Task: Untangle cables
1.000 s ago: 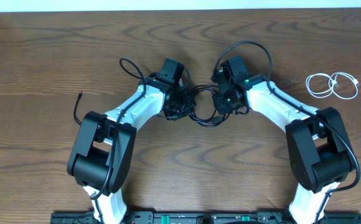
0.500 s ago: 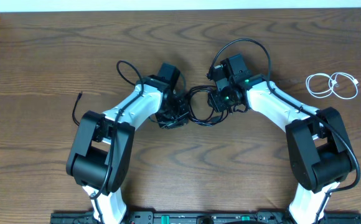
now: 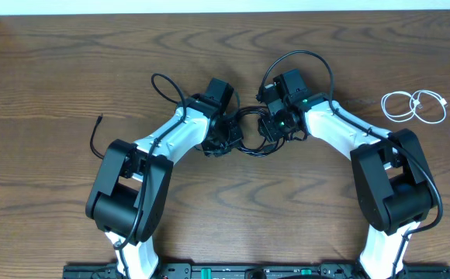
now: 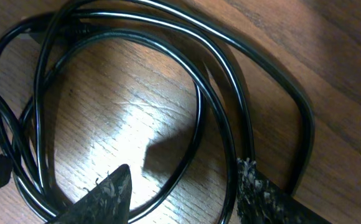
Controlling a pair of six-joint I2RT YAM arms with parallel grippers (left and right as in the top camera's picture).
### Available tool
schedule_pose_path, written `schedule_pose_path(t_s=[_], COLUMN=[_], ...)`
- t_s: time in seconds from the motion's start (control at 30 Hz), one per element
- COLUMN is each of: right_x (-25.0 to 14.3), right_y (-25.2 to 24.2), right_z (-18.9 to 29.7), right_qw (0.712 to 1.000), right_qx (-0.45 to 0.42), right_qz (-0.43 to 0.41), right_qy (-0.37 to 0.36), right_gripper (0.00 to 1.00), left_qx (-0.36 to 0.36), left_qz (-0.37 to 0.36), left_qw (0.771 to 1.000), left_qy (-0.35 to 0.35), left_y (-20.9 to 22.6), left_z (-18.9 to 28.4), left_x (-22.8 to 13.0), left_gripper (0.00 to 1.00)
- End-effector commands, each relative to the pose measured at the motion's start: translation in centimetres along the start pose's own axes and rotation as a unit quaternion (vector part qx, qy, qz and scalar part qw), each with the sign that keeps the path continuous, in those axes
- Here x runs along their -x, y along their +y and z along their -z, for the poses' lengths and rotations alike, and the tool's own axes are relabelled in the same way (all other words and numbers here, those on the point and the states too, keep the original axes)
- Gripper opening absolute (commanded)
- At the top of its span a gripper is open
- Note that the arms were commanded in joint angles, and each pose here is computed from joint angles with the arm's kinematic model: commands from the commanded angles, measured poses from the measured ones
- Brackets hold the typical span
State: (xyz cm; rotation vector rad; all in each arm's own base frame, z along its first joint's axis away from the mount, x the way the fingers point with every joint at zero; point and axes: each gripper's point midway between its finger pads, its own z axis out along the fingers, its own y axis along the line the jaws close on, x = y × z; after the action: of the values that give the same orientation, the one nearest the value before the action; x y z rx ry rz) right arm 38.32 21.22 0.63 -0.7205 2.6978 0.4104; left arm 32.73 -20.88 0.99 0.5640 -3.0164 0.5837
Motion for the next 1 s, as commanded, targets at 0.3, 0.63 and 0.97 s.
schedule_pose_path(t_s=[0.3,0.63,0.97], right_x=[-0.5,-0.5,-0.5], right_y=[-0.7,-0.7,-0.7], right_z=[-0.5,-0.5,-0.5], right_qw=[1.0,1.0,1.0], right_qx=[-0.023,-0.023,-0.023], right_qz=[0.007,0.007,0.007], right_qy=[0.012,0.012,0.012], right_gripper=[0.52,0.52,0.53], left_qx=[0.027,0.075,0.089], left_qz=[0.002,0.018,0.004], left_qw=[1.0,0.996,0.994], left_qy=[-0.001,-0.047,-0.058], left_y=[0.5,0.6,0.2], left_z=[-1.0,-1.6,-3.4], left_x=[-0.8,-1.3,-1.9], left_gripper=[0.28,0.27,0.22])
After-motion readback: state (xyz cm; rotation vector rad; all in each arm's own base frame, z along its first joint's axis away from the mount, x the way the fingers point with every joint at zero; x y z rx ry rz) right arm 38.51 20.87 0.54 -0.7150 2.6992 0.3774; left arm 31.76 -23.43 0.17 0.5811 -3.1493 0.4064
